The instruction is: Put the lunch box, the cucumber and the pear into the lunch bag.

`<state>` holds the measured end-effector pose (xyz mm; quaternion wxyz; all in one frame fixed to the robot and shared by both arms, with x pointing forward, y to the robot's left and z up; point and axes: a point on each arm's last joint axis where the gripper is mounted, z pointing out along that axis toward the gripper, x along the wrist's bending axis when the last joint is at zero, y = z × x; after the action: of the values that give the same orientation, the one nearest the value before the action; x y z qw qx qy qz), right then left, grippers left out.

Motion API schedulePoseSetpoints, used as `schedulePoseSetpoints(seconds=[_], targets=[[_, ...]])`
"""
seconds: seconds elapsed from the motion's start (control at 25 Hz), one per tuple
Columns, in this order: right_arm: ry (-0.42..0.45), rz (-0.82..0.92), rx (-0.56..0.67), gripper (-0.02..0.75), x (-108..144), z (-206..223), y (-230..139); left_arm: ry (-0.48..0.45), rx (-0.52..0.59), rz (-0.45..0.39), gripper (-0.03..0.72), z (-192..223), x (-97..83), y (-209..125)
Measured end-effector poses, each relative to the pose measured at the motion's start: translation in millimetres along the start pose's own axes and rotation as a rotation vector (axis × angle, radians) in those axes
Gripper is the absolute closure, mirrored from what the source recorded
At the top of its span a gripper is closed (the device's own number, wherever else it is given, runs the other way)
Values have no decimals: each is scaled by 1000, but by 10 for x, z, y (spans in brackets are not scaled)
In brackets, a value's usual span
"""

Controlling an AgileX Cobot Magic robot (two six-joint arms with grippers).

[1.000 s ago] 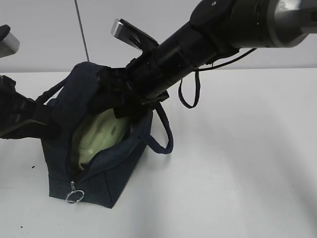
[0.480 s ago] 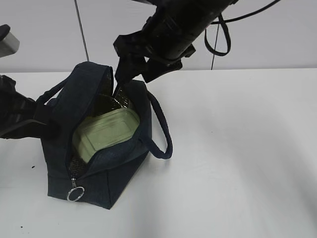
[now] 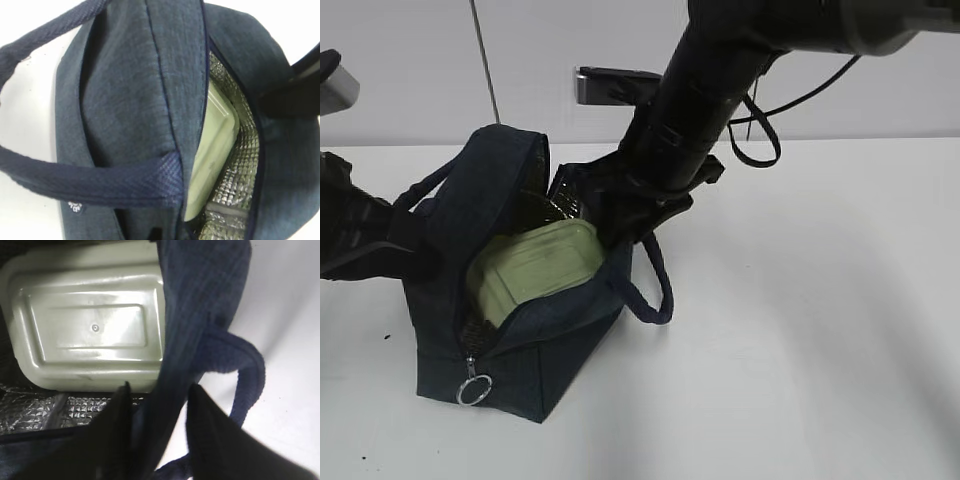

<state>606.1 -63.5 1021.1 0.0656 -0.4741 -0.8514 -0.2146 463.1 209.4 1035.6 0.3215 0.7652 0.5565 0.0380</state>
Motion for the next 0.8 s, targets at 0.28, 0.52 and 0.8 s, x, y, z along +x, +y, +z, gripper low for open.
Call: schedulePoseSetpoints(seconds=[0.28,0.52,0.8], targets=[[-15,-61,-180,731,139,-435,58,-4,20,37,704,-13,-36,67],[-30,-56,-255,732,221,-717,-238,-50,51,112,704,116,-225,358],[-78,25,-322,732,81,-540,-753,-105,104,196,704,354,-493,559]])
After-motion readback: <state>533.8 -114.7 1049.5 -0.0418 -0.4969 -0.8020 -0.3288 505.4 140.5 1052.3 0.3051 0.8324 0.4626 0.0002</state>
